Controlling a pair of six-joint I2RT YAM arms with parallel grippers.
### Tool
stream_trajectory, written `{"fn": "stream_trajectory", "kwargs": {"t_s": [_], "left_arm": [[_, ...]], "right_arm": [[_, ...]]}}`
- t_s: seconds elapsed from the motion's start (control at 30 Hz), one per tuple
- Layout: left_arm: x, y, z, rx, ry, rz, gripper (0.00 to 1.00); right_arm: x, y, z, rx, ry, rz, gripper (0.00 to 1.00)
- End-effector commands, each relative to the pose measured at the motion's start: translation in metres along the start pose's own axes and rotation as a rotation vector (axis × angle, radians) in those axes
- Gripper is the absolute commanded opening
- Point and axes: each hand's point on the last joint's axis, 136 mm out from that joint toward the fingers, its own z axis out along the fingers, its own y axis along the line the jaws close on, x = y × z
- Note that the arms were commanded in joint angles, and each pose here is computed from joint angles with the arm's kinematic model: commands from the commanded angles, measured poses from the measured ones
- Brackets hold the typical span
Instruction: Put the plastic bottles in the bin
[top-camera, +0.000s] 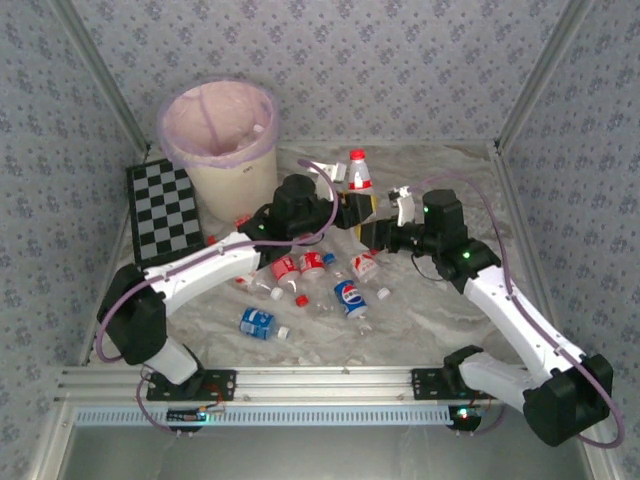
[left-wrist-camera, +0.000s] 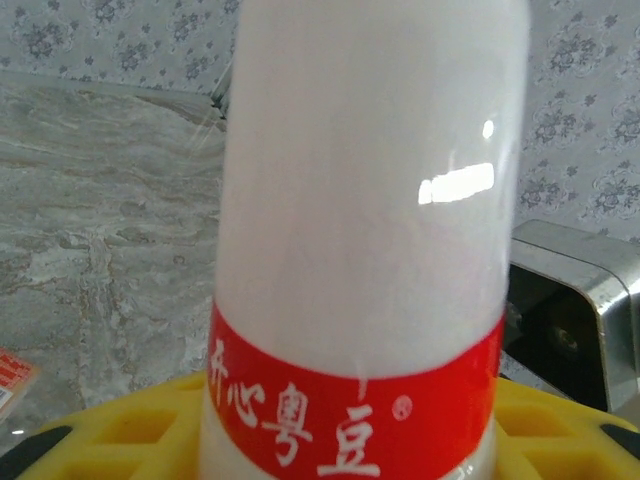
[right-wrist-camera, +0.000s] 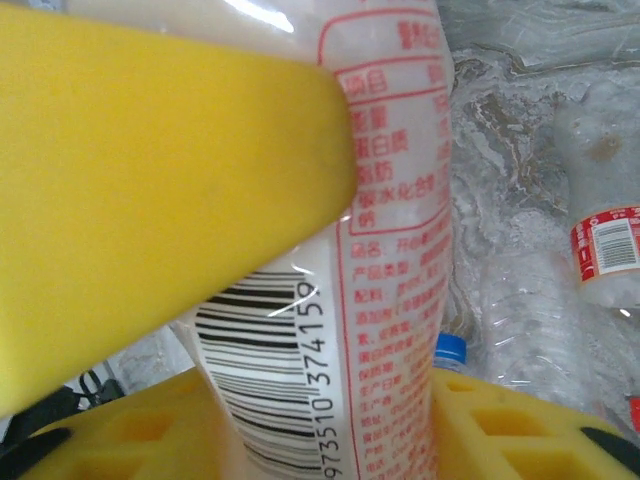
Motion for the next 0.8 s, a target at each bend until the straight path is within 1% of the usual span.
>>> {"fn": "stream_trajectory", "kwargs": {"t_s": [0.0, 0.03, 0.1, 0.17, 0.2, 0.27, 0.37, 0.4, 0.43, 0.5, 0.57, 0.67, 0.77], "left_arm": [[-0.012, -0.019, -0.001, 0.034, 0.004, 0.040, 0.47], [-0.015, -0.017, -0.001, 0.021, 0.005, 0.045, 0.46], [-0.023, -0.014, -0.003, 0.004, 0.004, 0.059, 0.44], [-0.032, -0.007, -0.006, -0.026, 0.008, 0.078, 0.42], [-0.039, -0.005, -0.008, -0.043, 0.010, 0.097, 0.41], [-0.056, 0.000, -0.017, -0.081, 0.013, 0.139, 0.40], [-0.094, 0.010, -0.039, -0.148, -0.020, 0.210, 0.36], [-0.109, 0.015, -0.049, -0.174, -0.041, 0.232, 0.33], [-0.126, 0.021, -0.059, -0.204, -0.063, 0.253, 0.28], [-0.158, 0.032, -0.082, -0.268, -0.116, 0.288, 0.17], [-0.191, 0.046, -0.106, -0.341, -0.181, 0.327, 0.01], [-0.229, 0.069, -0.136, -0.463, -0.255, 0.379, 0.00], [-0.255, 0.102, -0.161, -0.581, -0.290, 0.382, 0.00]], "right_arm": [[-0.012, 0.001, -0.004, 0.036, -0.006, -0.056, 0.63], [-0.011, -0.002, -0.007, 0.059, 0.006, -0.065, 0.75], [-0.008, -0.009, -0.015, 0.105, 0.033, -0.081, 0.88], [-0.005, -0.017, -0.027, 0.147, 0.050, -0.085, 0.98], [-0.002, -0.023, -0.033, 0.171, 0.056, -0.080, 1.00], [0.005, -0.033, -0.045, 0.219, 0.064, -0.057, 1.00], [0.013, -0.050, -0.059, 0.280, 0.044, -0.004, 1.00], [0.017, -0.057, -0.062, 0.308, 0.044, 0.015, 1.00], [0.019, -0.062, -0.063, 0.333, 0.044, 0.023, 1.00], [0.032, -0.072, -0.064, 0.378, 0.094, 0.052, 1.00], [0.038, -0.077, -0.063, 0.401, 0.114, 0.068, 1.00], [0.040, -0.079, -0.062, 0.410, 0.125, 0.083, 1.00], [0.040, -0.078, -0.063, 0.417, 0.128, 0.085, 1.00]]}}
